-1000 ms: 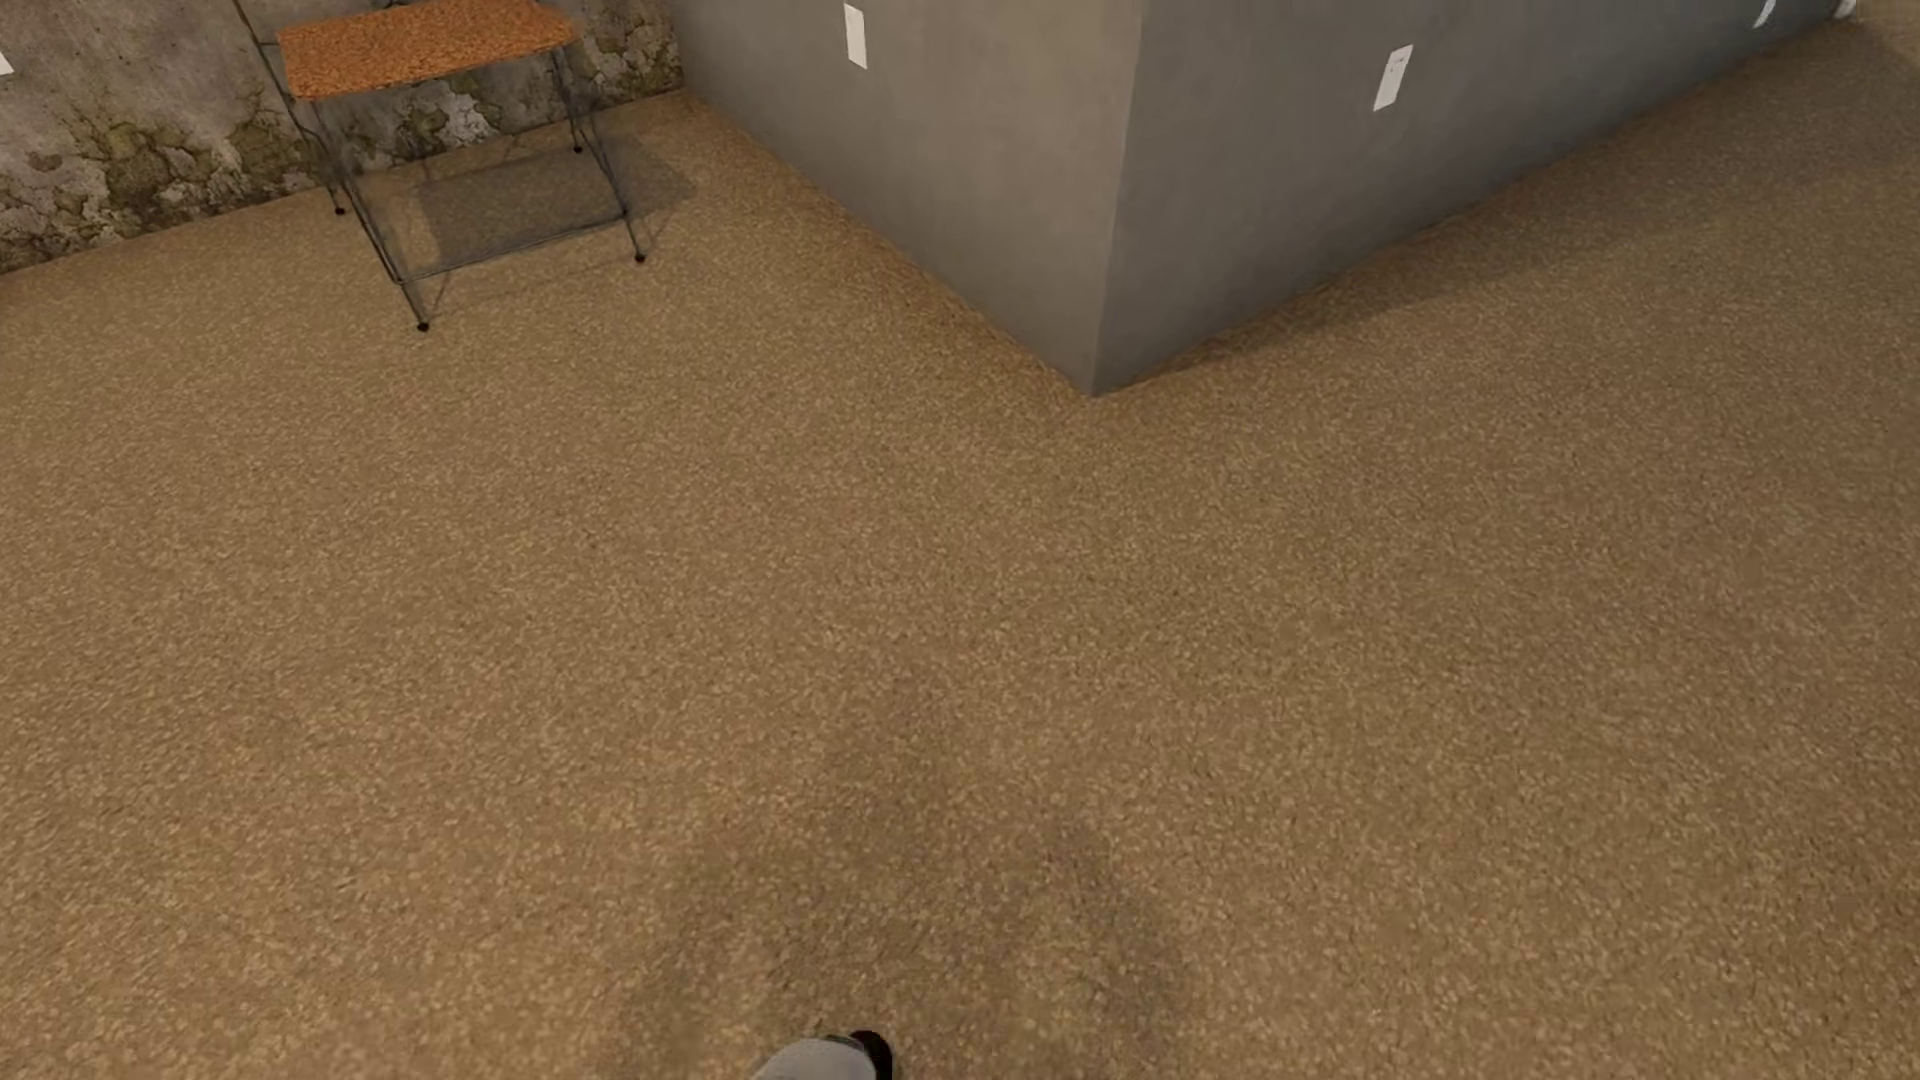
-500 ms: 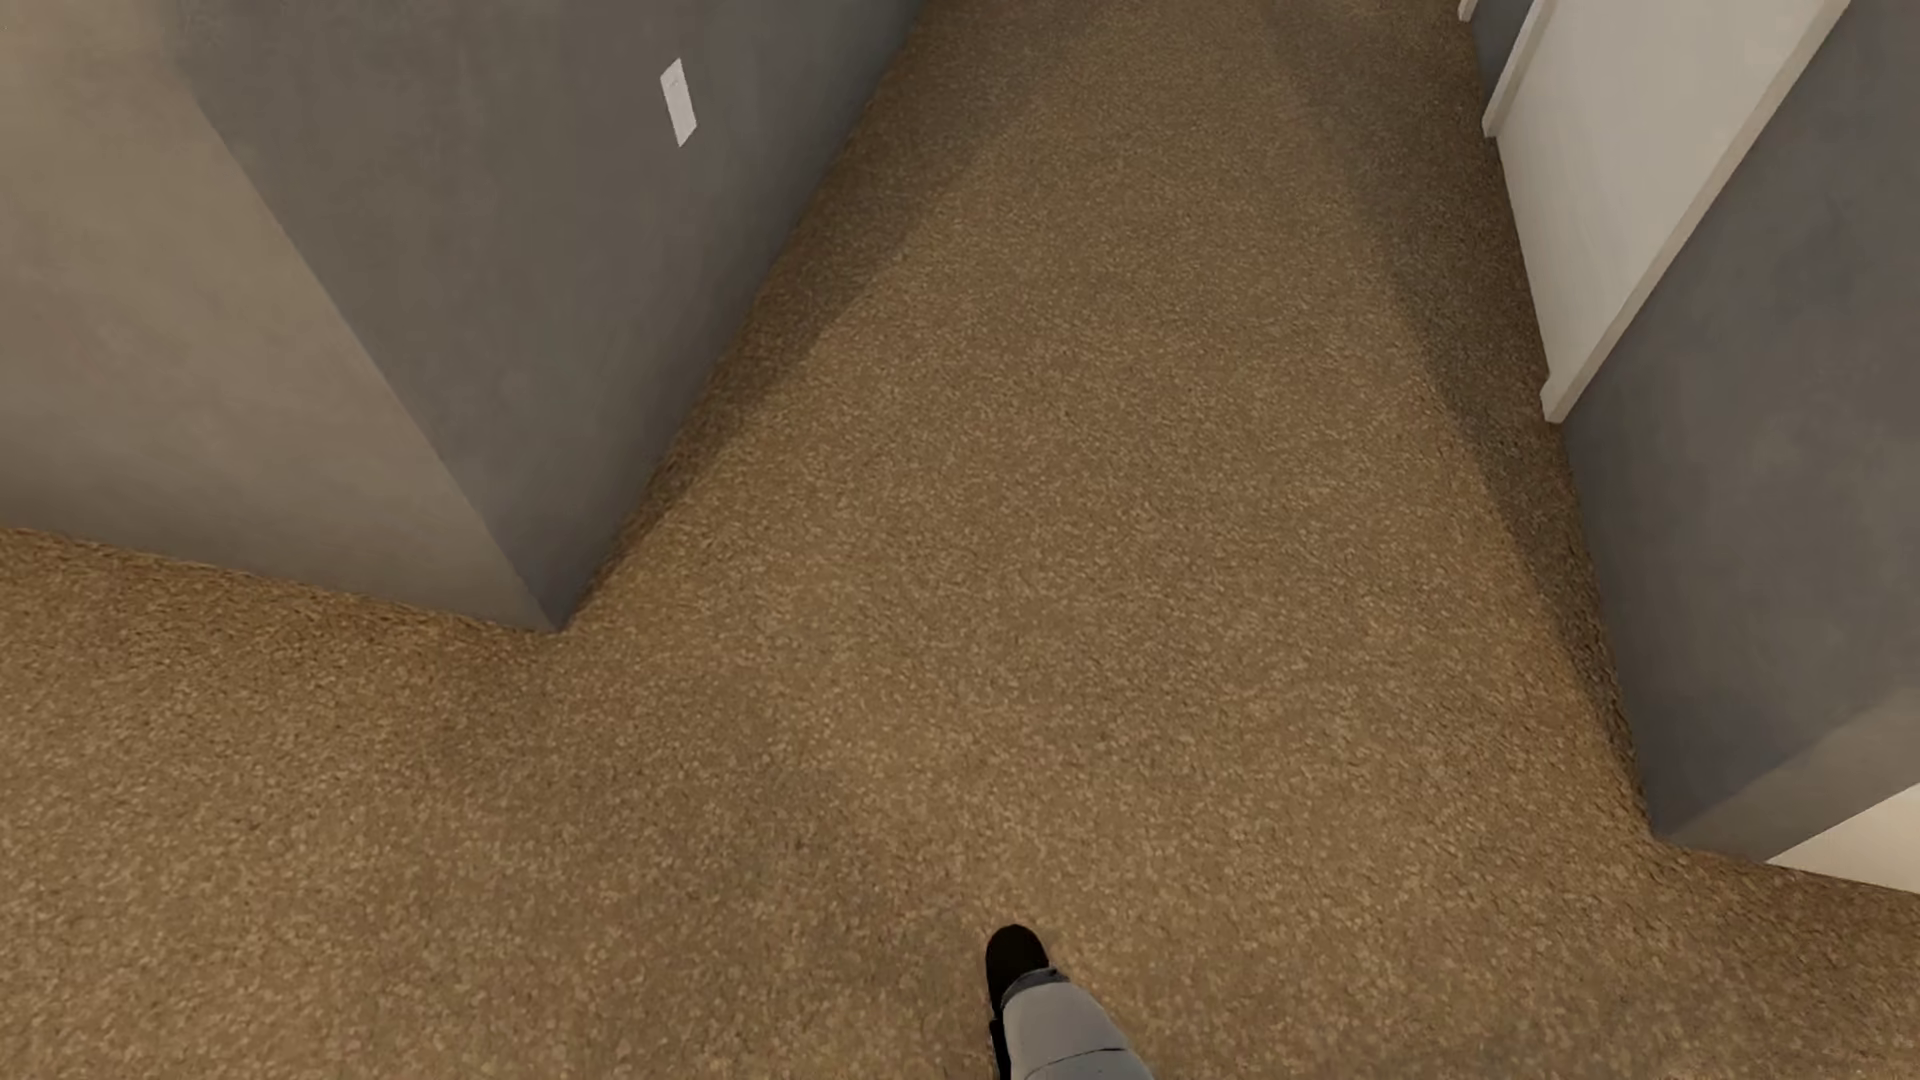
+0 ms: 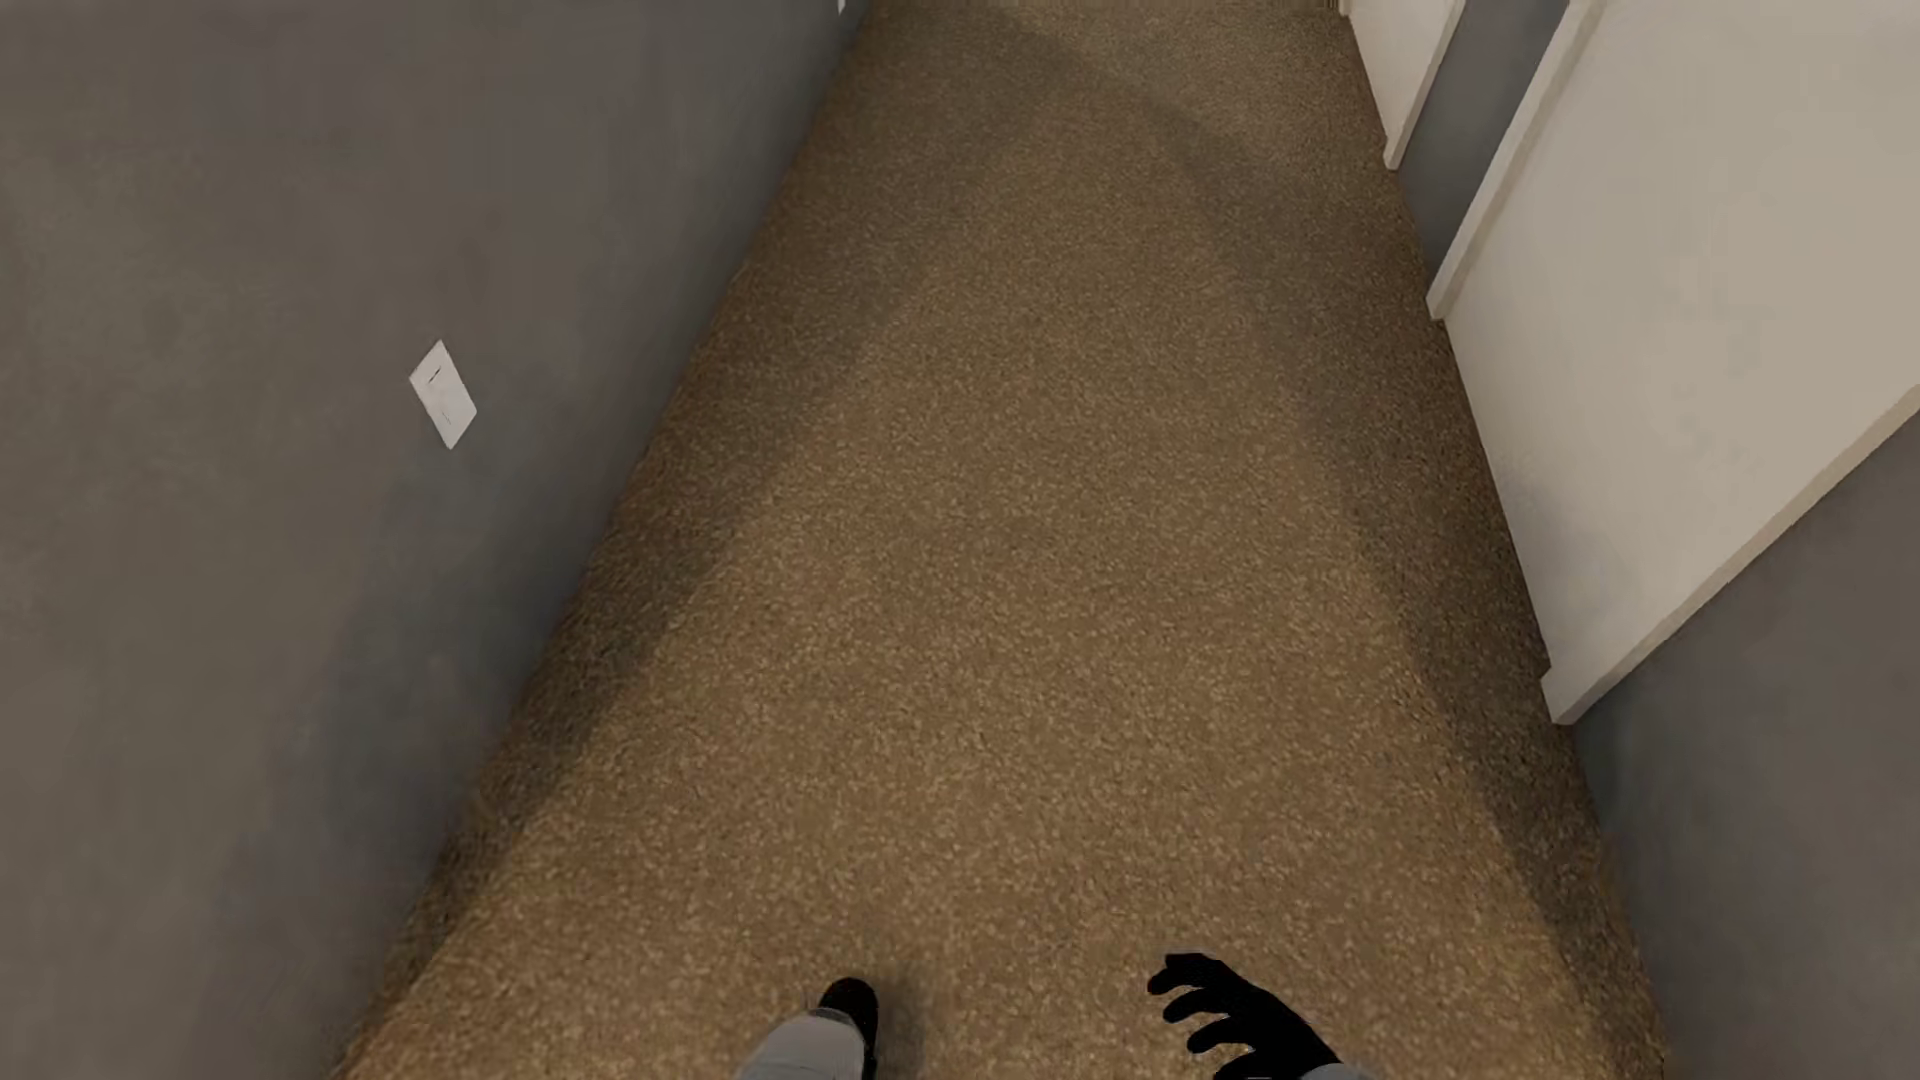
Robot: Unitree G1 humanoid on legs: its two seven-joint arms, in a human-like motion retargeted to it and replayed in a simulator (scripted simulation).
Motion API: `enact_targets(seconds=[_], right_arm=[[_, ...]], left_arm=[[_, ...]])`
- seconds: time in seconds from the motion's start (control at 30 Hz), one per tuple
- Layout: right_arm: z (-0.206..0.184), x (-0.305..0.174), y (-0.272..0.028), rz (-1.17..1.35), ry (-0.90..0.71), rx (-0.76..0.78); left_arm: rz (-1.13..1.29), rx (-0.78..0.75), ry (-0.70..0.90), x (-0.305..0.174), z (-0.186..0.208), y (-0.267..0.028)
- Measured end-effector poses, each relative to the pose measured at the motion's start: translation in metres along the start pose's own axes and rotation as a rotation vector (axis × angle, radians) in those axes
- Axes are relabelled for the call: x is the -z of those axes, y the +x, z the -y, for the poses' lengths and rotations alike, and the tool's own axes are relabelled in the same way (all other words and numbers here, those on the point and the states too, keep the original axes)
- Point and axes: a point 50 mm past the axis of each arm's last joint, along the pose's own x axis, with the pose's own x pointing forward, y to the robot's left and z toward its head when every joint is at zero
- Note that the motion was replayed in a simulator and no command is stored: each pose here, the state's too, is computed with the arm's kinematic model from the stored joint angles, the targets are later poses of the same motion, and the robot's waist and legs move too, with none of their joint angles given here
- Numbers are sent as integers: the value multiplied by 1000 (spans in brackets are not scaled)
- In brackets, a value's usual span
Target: Go around the corner
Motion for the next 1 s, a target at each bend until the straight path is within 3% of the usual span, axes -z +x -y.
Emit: enact_targets(seconds=[0.1, 0.2, 0.33, 0.53, 0.67, 0.8, 1.0], right_arm=[[5, -2, -2, 19, 53, 37], [-38, 47, -14, -179, 47, -83], [-77, 105, -49, -410, -46, -239], [-105, 161, -111, -638, -29, -326], [-117, 173, -128, -709, -39, -370], [-86, 139, -76, -559, -23, -257], [-1, 21, -3, -84, 20, 7]], left_arm=[[-65, 3, -9, 16, 2, -1], [-146, 4, 1, 28, 1, 1], [23, -16, 9, -19, -8, 10], [365, -155, 7, -116, -60, 3], [273, -144, -88, -88, -49, 8], [101, -38, -11, -46, -15, 14], [-73, 19, -11, 17, 9, -1]])
